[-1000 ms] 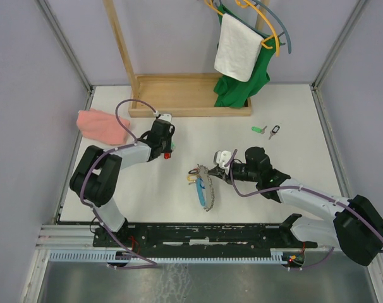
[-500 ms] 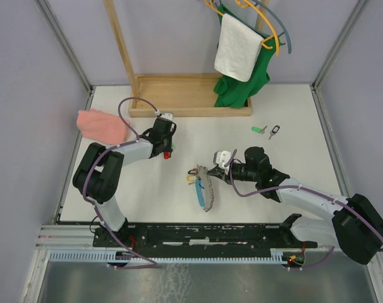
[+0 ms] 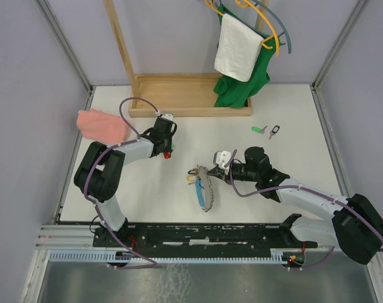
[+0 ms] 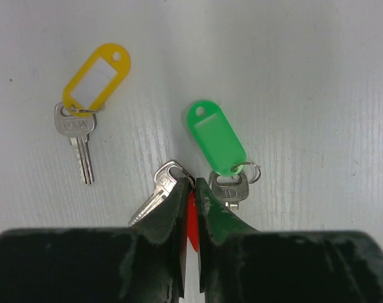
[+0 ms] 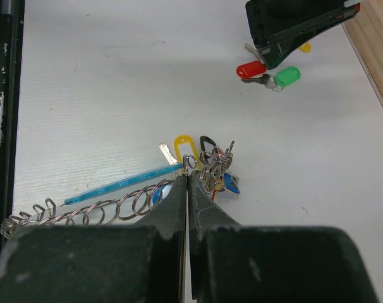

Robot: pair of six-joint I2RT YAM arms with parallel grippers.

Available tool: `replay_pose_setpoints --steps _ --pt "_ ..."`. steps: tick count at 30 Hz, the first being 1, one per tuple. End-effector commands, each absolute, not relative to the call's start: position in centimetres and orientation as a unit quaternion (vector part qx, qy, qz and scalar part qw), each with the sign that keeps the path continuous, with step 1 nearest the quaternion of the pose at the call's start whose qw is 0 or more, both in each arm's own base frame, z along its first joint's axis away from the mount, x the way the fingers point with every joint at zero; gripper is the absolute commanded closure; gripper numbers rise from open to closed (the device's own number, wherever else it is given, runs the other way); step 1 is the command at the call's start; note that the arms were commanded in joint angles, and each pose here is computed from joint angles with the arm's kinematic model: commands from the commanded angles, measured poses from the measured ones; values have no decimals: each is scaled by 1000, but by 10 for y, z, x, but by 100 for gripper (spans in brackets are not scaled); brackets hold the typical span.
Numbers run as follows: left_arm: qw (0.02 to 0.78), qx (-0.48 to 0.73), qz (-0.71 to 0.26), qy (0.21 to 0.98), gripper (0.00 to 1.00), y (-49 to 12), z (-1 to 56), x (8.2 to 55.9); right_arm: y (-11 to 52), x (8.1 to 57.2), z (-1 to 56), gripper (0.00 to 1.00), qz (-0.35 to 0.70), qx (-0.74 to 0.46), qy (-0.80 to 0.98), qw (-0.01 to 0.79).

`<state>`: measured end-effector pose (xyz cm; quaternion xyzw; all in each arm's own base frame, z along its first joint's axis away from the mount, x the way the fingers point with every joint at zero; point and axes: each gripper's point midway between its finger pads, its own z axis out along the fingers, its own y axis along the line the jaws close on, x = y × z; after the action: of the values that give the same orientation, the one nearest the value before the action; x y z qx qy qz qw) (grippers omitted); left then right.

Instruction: Put the keys on the keyring

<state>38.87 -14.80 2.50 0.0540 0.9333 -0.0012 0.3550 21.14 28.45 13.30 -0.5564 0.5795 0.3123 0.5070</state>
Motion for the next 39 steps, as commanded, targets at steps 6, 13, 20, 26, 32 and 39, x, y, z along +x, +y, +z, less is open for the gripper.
replay_pose_setpoints --steps 6,13,20,26,32,39 --pt "369 27 -22 929 97 -146 68 377 292 211 160 99 321 -559 540 541" --pt "353 -12 -74 933 97 -145 102 329 295 207 166 99 334 -560 531 542" --pt "306 -121 -105 939 97 -136 106 275 293 206 171 99 333 -559 527 546" --pt "265 -189 -103 940 97 -141 75 243 294 202 173 99 328 -566 523 547" --pt "227 -180 -97 952 97 -177 47 227 294 198 172 99 322 -572 520 547" --pt "232 -202 -140 941 76 -211 50 240 293 198 171 99 317 -577 520 545"
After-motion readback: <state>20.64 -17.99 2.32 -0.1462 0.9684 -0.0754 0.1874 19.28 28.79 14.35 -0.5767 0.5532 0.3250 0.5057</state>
